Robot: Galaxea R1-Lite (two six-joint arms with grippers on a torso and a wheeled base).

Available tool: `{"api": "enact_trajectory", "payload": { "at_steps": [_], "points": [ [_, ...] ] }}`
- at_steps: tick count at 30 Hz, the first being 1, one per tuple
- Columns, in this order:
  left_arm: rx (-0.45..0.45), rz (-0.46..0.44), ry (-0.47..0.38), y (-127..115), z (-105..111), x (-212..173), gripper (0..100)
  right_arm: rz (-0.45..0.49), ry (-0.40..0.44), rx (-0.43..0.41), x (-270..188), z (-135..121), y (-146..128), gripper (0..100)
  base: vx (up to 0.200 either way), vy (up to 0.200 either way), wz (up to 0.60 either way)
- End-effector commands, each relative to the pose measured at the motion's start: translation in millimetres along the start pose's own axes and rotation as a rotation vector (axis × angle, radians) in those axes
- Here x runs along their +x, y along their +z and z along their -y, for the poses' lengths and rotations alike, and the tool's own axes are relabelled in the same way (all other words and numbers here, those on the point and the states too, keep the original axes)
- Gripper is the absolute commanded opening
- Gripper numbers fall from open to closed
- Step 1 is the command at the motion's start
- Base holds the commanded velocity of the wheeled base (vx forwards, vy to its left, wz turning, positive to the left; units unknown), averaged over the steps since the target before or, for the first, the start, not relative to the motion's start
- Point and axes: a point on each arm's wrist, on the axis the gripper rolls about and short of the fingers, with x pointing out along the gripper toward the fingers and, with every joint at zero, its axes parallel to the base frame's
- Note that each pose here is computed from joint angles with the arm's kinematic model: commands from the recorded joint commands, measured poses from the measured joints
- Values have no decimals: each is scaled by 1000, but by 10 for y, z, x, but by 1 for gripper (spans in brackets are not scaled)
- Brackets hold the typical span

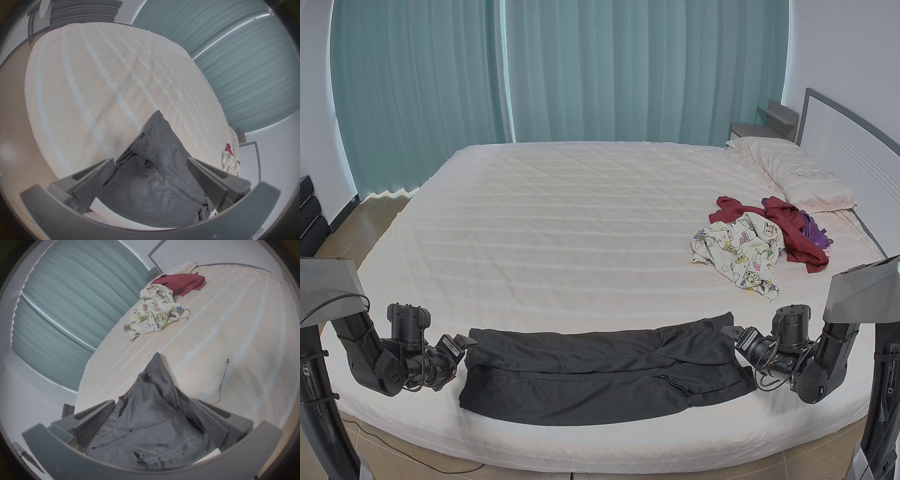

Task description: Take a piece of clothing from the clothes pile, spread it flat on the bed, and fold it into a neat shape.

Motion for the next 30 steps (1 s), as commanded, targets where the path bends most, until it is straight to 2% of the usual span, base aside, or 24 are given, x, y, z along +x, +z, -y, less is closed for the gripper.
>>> {"api": "enact_trajectory", "payload": {
  "at_steps": [1, 3, 8, 11, 14, 17, 18, 21, 26, 30],
  "points": [
    [-2, 0, -1, 7, -3, 14, 100, 19, 12, 5, -46, -27, 62, 100, 0, 200, 0],
    [-2, 2, -3, 8, 0, 14, 100, 18, 11, 5, -43, -24, 59, 100, 0, 200, 0],
    [10, 4, -14, 1, 31, -3, 100, 20, 15, 2, -53, -38, 59, 100, 0, 0, 0],
    [16, 21, -35, 43, 93, -33, 100, 19, 16, 2, -58, -41, 56, 100, 0, 0, 0],
    [38, 55, -87, 154, 252, -79, 100, 14, 19, -1, -61, -48, 43, 100, 0, 0, 0],
    [93, 59, -86, 230, 337, -24, 100, 13, 17, -1, -70, -44, 40, 100, 0, 0, 0],
    [157, 39, -64, 271, 367, 82, 100, 8, 14, -2, -83, -33, 26, 100, 0, 0, 0],
    [207, 7, -35, 269, 376, 217, 100, 14, 29, -4, -91, -50, 15, 100, 0, 0, 0],
    [335, -48, -23, 131, 418, 568, 100, 16, 42, -10, -104, -46, -12, 100, 0, 0, 0],
    [383, -68, -30, 36, 455, 673, 100, 13, 40, -11, -104, -43, -20, 100, 0, 0, 0]
  ]
}}
